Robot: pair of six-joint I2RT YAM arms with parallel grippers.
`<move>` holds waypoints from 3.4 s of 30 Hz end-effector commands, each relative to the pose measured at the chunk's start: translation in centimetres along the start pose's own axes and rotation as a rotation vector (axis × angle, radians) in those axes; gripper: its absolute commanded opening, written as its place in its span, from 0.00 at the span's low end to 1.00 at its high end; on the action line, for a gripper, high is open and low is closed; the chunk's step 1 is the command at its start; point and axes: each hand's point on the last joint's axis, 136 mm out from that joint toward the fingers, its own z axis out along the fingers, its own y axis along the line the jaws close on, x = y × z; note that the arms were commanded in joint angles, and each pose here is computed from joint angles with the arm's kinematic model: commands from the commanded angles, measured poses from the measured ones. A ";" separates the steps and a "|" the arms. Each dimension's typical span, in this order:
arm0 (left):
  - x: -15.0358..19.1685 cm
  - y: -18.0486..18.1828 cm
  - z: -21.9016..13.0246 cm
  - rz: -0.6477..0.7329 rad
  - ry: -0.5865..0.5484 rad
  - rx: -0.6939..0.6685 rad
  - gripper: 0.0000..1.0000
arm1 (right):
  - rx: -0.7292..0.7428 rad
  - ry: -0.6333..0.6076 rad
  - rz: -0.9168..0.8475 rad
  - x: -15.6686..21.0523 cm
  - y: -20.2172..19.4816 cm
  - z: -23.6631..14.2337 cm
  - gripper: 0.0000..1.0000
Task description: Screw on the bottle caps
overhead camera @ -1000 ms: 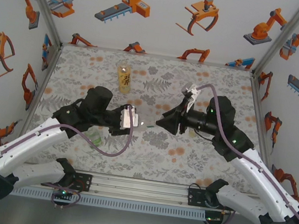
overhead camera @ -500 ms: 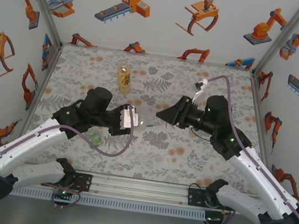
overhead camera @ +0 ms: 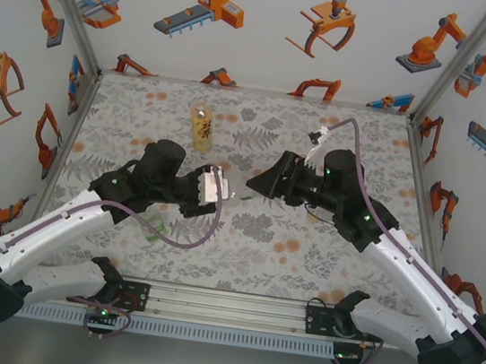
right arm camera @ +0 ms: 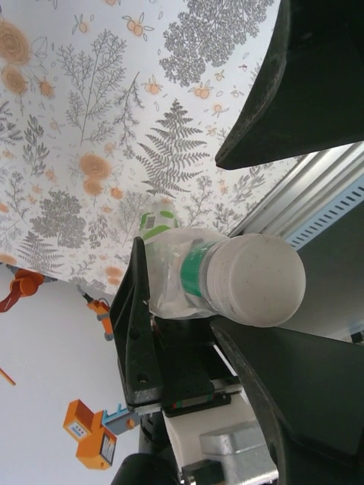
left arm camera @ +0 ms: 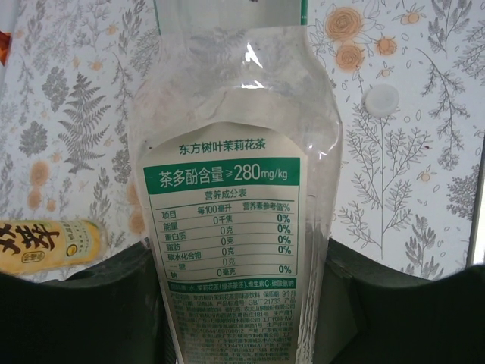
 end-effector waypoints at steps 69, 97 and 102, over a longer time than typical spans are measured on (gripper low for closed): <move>2.5 9.3 -4.9 -0.397 0.002 -0.456 0.76 | 0.953 0.103 -0.387 -21.4 -23.5 1.9 0.16; 2.0 7.2 -3.7 -0.344 -0.016 -0.321 0.76 | 0.936 0.153 -0.306 -20.0 -27.8 2.3 0.29; 2.1 7.3 -3.7 -0.345 -0.011 -0.323 0.76 | 0.950 0.141 -0.308 -20.2 -27.7 2.0 0.46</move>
